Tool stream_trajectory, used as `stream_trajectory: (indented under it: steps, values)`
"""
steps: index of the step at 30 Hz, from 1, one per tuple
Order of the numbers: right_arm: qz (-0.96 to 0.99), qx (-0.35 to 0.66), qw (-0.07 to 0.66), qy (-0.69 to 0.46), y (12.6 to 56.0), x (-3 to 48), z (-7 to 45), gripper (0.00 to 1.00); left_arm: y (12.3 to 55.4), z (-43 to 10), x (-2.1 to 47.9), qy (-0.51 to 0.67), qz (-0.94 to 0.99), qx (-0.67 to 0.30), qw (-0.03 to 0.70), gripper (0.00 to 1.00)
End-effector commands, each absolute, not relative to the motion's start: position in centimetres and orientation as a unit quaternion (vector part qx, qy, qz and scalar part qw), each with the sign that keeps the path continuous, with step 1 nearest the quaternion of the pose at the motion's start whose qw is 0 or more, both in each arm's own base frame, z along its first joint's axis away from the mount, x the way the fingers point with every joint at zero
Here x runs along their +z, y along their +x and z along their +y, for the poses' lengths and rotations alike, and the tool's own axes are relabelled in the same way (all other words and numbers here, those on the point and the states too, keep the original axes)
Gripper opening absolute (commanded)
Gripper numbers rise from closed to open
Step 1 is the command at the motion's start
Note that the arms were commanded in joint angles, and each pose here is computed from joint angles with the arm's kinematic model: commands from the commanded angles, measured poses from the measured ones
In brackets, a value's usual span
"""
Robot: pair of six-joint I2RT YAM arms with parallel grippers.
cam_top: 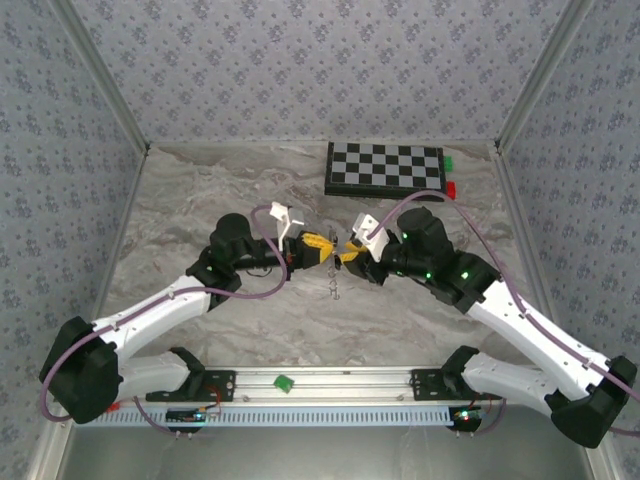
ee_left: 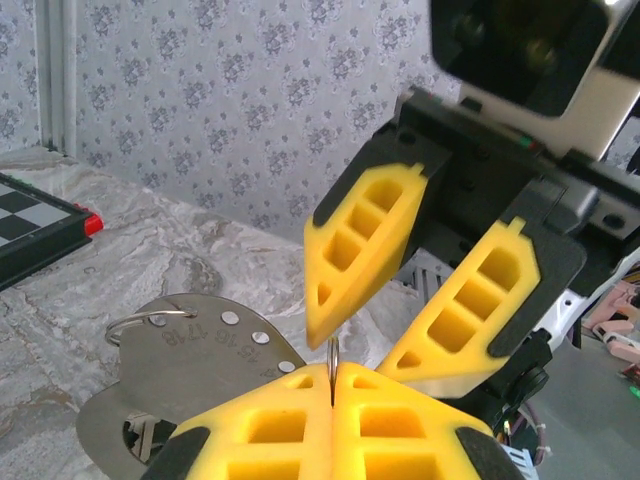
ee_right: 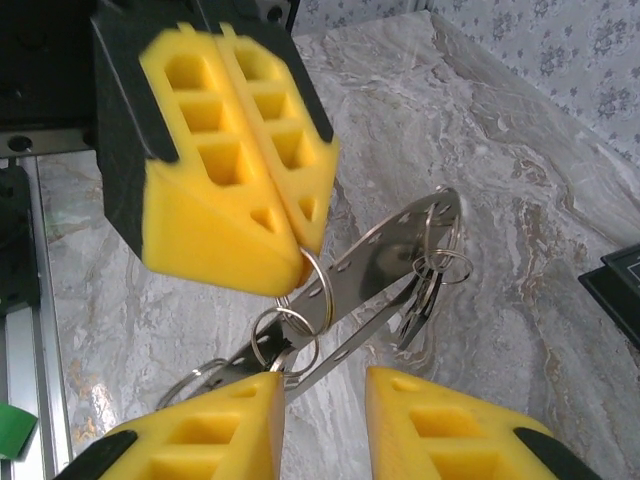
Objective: Put the keys on the keyring
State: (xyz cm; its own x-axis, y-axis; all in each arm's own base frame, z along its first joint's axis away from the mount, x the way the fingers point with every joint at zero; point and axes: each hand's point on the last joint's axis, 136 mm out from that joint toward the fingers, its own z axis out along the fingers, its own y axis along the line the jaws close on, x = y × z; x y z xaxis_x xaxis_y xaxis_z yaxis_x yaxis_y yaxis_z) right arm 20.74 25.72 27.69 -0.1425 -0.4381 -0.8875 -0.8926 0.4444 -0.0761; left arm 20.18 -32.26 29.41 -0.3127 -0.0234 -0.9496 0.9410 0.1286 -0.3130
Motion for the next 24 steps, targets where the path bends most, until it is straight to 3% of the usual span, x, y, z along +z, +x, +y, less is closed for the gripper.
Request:
stream_trajectory:
  steps: [1, 15, 24]
  values:
    - [0.718, 0.255, 0.464, -0.451, 21.0, 27.4, 26.1, 0.26, 19.6, -32.0, 32.0, 0.374, 0.570, -0.557, 0.475, 0.00]
    - [0.724, 0.289, 0.488, -0.392, 21.4, 27.1, 25.2, 0.24, 19.7, -32.2, 32.9, 0.351, 0.562, -0.569, 0.487, 0.00]
    - [0.642, 0.429, 0.567, -0.289, 21.5, 31.9, 23.4, 0.28, 20.3, -32.4, 33.3, 0.332, 0.562, -0.575, 0.493, 0.00]
